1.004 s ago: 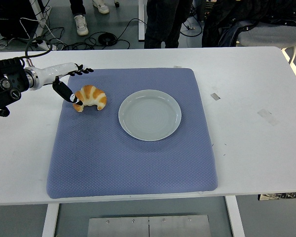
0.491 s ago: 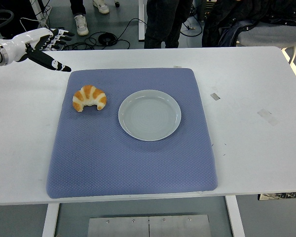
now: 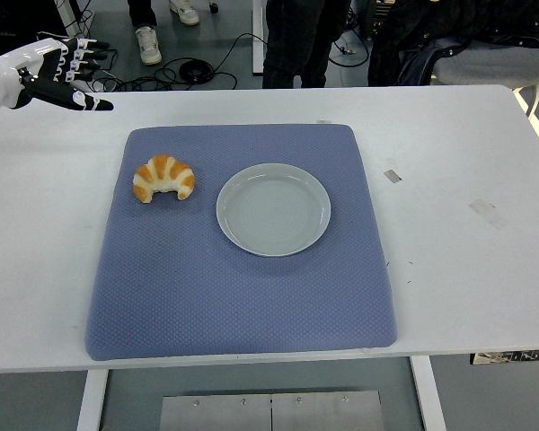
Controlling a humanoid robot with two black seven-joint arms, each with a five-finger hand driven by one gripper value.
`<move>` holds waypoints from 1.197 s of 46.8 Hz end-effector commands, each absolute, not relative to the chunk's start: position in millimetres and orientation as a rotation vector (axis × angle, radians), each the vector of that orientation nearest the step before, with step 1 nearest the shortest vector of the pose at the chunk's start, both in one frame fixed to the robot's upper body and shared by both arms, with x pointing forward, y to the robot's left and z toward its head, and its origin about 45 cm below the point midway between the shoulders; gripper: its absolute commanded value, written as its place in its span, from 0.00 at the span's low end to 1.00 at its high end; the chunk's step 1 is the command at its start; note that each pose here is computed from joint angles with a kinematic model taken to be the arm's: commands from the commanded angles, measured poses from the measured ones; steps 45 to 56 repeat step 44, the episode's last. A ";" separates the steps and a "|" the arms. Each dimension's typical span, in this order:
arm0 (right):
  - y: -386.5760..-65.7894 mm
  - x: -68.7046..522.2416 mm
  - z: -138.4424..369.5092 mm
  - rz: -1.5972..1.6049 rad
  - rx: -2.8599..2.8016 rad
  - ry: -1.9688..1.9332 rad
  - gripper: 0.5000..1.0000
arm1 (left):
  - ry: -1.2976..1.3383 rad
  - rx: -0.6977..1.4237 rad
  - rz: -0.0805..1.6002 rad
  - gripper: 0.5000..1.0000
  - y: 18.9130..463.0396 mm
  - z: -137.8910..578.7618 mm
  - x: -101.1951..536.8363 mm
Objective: Place the bread on the table
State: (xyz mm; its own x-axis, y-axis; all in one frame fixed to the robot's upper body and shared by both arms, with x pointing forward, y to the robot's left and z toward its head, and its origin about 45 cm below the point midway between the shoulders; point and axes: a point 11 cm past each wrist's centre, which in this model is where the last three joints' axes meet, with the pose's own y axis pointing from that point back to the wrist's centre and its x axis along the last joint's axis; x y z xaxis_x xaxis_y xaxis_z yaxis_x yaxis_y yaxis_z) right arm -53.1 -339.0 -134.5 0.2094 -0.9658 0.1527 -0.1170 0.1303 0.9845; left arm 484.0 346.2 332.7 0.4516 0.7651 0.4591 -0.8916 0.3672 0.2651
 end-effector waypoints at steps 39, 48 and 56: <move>-338.9 -60.7 -134.0 -0.903 1.263 -1.175 1.00 | -0.172 0.462 1.109 0.88 368.2 325.8 482.9; -338.4 -60.8 -134.1 -0.904 1.264 -1.175 1.00 | -0.174 0.468 1.115 0.88 370.4 325.4 483.1; -338.4 -60.8 -134.1 -0.904 1.264 -1.175 1.00 | -0.174 0.468 1.115 0.88 370.4 325.4 483.1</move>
